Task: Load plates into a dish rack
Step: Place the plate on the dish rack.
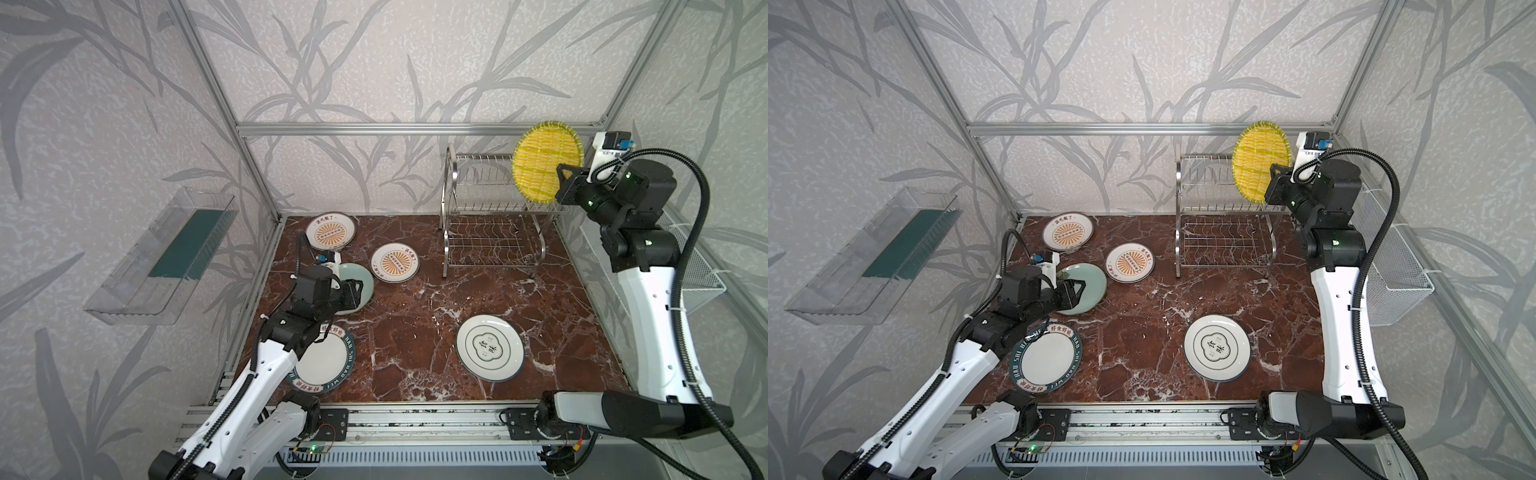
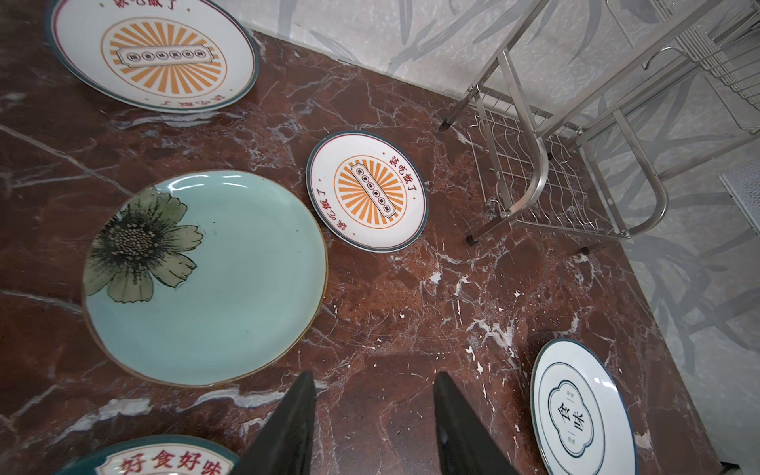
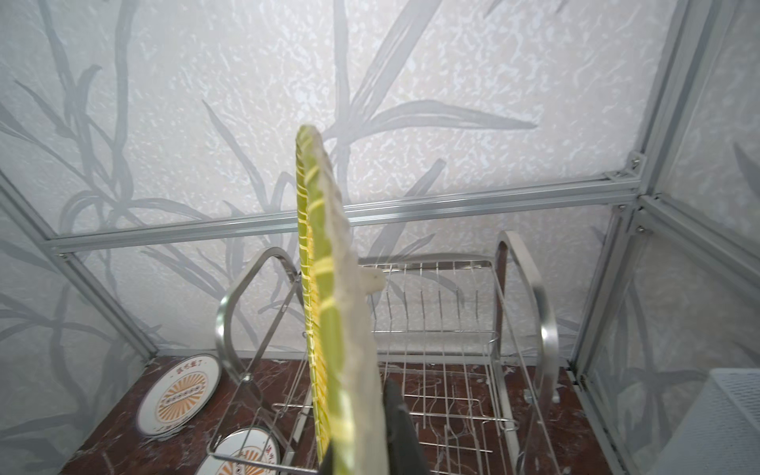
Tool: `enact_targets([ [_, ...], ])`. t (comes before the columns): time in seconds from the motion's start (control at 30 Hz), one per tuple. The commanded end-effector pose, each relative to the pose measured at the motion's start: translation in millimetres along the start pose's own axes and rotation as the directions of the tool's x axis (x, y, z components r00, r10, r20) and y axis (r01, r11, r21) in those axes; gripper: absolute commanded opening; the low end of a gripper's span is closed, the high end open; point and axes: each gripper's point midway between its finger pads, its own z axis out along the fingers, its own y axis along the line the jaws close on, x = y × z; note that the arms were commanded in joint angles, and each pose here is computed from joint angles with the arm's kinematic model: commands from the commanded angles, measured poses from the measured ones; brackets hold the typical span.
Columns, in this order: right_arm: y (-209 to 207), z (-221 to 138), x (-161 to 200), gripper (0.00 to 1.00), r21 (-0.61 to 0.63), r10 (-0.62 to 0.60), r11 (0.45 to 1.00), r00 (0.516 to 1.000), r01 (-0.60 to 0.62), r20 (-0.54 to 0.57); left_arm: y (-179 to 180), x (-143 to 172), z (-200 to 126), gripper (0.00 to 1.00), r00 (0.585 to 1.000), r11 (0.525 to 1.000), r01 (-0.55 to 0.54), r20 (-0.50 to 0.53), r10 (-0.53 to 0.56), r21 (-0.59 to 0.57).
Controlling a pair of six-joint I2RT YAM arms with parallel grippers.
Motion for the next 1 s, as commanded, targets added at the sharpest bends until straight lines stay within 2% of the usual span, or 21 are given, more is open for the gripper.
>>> enact_targets([
  [0.0, -23, 6, -13, 0.0, 0.131, -0.1, 0.987, 0.995, 0.098, 0.009, 2, -8, -18, 0.46, 0.998, 0.997, -0.067, -0.019, 0.066, -0.049],
  [0.23, -49, 34, -4, 0.0, 0.231, -0.174, 0.955, 0.983, 0.184, -0.063, -22, -36, -29, 0.46, 0.987, 0.987, -0.159, -0.022, 0.159, 0.008],
  [0.37, -57, 46, 4, 0.0, 0.262, -0.194, 0.941, 0.975, 0.216, -0.105, -27, -44, -25, 0.46, 0.987, 0.987, -0.158, 0.003, 0.158, 0.024],
  [0.53, -68, 62, 6, 0.0, 0.308, -0.221, 0.919, 0.968, 0.248, -0.12, -24, -39, -15, 0.46, 0.991, 0.99, -0.137, 0.001, 0.137, 0.023],
  [0.97, -79, 112, 16, 0.0, 0.357, -0.254, 0.883, 0.95, 0.304, -0.179, -7, -21, -12, 0.45, 0.99, 0.99, -0.137, -0.031, 0.136, -0.033],
])
